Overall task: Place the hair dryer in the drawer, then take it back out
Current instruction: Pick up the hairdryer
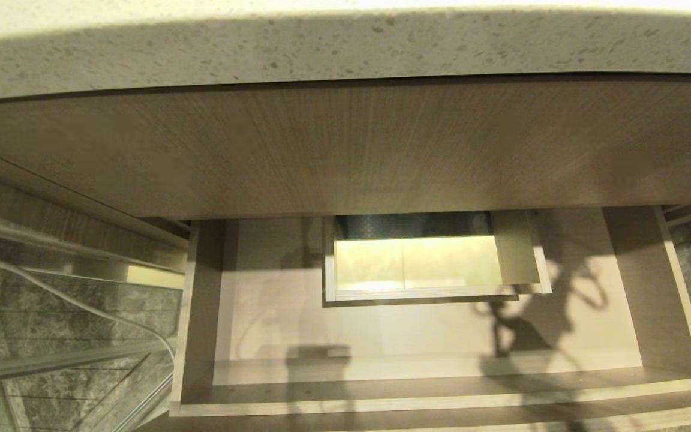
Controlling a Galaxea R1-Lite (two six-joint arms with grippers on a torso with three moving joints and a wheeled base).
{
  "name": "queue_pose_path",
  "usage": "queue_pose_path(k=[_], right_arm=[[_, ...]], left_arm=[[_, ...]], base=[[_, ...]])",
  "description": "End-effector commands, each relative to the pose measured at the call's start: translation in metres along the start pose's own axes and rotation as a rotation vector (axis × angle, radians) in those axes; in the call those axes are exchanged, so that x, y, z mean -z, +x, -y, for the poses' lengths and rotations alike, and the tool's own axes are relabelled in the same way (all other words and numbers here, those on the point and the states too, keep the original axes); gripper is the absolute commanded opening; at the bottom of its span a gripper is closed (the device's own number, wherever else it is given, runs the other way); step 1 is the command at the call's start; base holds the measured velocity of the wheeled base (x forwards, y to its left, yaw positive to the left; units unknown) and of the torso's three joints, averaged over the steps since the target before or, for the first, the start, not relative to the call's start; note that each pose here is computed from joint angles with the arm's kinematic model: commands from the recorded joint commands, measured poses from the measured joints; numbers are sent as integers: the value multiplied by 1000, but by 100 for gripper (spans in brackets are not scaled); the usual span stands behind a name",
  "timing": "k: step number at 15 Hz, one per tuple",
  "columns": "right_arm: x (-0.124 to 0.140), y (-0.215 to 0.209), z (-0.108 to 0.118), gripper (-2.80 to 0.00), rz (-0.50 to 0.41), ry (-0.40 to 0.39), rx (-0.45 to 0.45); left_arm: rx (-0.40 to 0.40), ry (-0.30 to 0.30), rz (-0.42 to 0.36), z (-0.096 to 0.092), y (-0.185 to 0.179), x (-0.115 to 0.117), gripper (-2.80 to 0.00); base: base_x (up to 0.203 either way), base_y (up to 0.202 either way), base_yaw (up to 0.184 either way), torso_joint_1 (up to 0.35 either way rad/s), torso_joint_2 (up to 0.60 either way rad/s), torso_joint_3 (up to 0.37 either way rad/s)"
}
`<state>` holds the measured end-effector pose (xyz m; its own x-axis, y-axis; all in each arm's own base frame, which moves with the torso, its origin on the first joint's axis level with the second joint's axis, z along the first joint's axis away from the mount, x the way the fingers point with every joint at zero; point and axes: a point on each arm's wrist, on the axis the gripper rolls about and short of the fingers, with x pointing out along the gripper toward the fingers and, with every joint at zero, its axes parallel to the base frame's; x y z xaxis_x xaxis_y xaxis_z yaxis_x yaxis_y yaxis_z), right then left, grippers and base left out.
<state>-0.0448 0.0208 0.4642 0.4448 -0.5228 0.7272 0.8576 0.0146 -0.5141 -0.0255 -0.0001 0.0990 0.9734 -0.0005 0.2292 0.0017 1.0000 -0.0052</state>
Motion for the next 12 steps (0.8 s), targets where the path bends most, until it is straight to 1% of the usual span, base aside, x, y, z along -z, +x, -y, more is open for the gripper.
queue_pose_path(k=[1,3,6,8,11,12], right_arm=[[-1,-2,4,-280,0,-19,11],[-2,-5,7,-280,-10,-78,16],[-2,-16,13,-280,-30,-88,7],[-2,-26,20,-280,-67,-98,32],[-3,-36,27,-280,-62,-112,52],[-3,-37,27,-280,-67,-117,45]], left_arm=[[-1,0,-38,0,1,11,-280],[-1,0,-38,0,1,11,-280],[-1,0,-38,0,1,11,-280],[-1,0,-38,0,1,11,-280],[-1,0,-38,0,1,11,-280],[-1,0,-38,0,1,11,-280]], base=[[0,0,0,0,0,0],[0,0,0,0,0,0],[0,0,0,0,0,0],[0,0,0,0,0,0],[0,0,0,0,0,0],[0,0,0,0,0,0]])
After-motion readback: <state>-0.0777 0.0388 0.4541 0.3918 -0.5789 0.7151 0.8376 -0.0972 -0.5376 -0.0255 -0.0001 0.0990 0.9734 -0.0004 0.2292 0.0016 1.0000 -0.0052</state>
